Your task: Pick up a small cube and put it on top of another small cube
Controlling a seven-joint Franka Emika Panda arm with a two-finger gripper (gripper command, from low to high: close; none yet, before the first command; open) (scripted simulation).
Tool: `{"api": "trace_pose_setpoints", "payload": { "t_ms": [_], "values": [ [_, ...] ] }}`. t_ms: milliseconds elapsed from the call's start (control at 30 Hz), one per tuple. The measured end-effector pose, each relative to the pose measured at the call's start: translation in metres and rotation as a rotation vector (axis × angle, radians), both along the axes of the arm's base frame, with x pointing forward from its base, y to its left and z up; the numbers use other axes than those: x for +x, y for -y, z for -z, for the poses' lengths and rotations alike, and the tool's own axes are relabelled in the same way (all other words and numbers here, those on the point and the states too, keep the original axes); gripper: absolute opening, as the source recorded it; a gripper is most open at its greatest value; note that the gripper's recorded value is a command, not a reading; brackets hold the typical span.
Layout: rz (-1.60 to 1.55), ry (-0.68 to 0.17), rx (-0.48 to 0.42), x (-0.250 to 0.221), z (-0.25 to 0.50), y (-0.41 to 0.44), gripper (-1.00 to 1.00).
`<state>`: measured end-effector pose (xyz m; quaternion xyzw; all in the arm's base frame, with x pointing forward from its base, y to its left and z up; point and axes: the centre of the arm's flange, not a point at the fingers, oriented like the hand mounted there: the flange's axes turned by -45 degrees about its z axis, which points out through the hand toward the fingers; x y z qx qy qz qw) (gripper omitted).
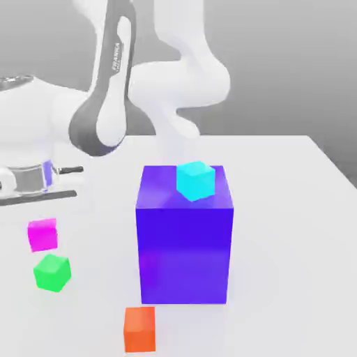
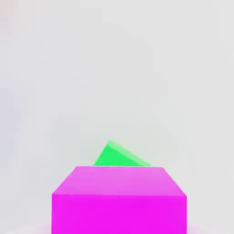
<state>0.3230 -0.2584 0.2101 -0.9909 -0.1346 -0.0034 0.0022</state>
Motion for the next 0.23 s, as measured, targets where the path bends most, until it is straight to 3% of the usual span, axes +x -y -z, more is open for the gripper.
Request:
{"api": "trace_pose_setpoints", "payload": {
  "t_ms": [100, 133, 233],
  "values": [
    [0.004, -0.003, -0.002, -0.002, 0.021, 0.001, -1.0],
    [0.005, -0.005, -0.003, -0.004, 0.028, 0.0, 1.0],
    [0.005, -0.005, -0.003, -0.004, 0.028, 0.0, 1.0]
  ]
}}
